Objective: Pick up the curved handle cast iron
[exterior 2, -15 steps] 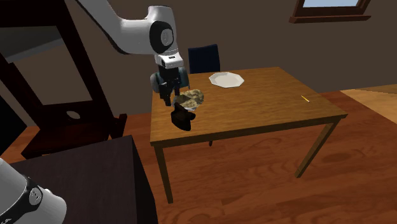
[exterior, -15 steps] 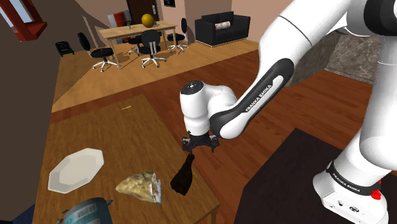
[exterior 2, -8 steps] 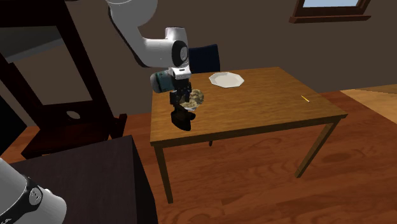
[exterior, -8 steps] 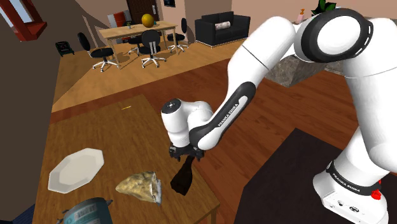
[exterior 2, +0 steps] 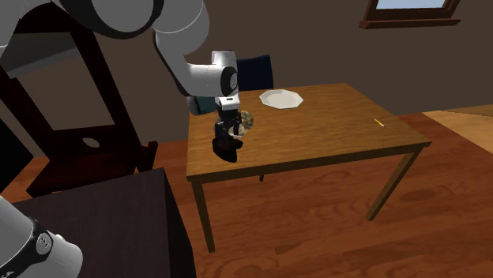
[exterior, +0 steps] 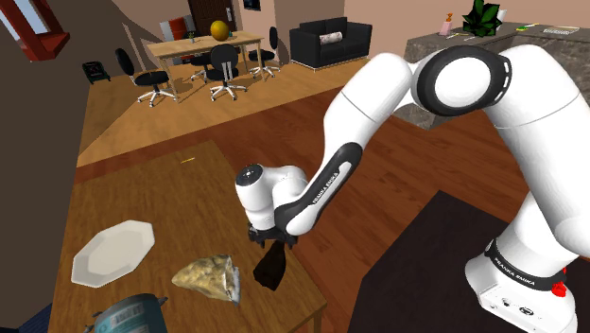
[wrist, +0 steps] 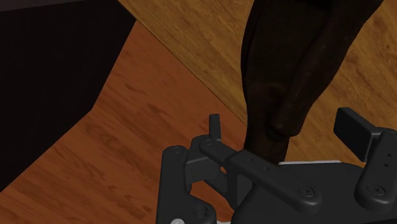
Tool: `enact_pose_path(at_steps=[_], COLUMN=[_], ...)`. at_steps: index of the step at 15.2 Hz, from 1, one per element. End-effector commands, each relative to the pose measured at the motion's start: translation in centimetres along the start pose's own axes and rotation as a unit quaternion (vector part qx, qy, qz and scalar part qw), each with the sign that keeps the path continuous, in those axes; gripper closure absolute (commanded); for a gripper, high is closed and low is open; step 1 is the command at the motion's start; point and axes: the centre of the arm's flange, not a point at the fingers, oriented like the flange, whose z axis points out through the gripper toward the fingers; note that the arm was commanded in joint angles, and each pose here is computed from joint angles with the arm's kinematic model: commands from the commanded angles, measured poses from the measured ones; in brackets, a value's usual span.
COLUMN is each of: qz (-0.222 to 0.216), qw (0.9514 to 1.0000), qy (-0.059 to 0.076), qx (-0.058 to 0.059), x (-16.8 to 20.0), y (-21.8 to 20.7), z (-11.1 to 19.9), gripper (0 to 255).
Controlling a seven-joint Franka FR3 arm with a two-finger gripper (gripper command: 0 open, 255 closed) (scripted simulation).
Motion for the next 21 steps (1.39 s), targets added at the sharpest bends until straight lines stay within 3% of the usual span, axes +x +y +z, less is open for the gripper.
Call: enact_pose_path(at_steps=[1, 3, 4, 13, 21], qz=[0.000, 0.000, 0.000, 0.000, 0.000], qw=[1.0000, 1.0000, 1.0000, 1.0000, 1.0000], qy=[0.000, 0.000, 0.000, 0.000, 0.000], qx=[0.000, 0.000, 0.000, 0.000, 0.000], x=[-0.1, -0.1, -0.1, -0.1, 0.3], y=[-0.1, -0.1, -0.2, -0.1, 0.3], z=[1.3, 1.3, 1.3, 1.3, -2.9], gripper=[0, 0, 255, 255, 255])
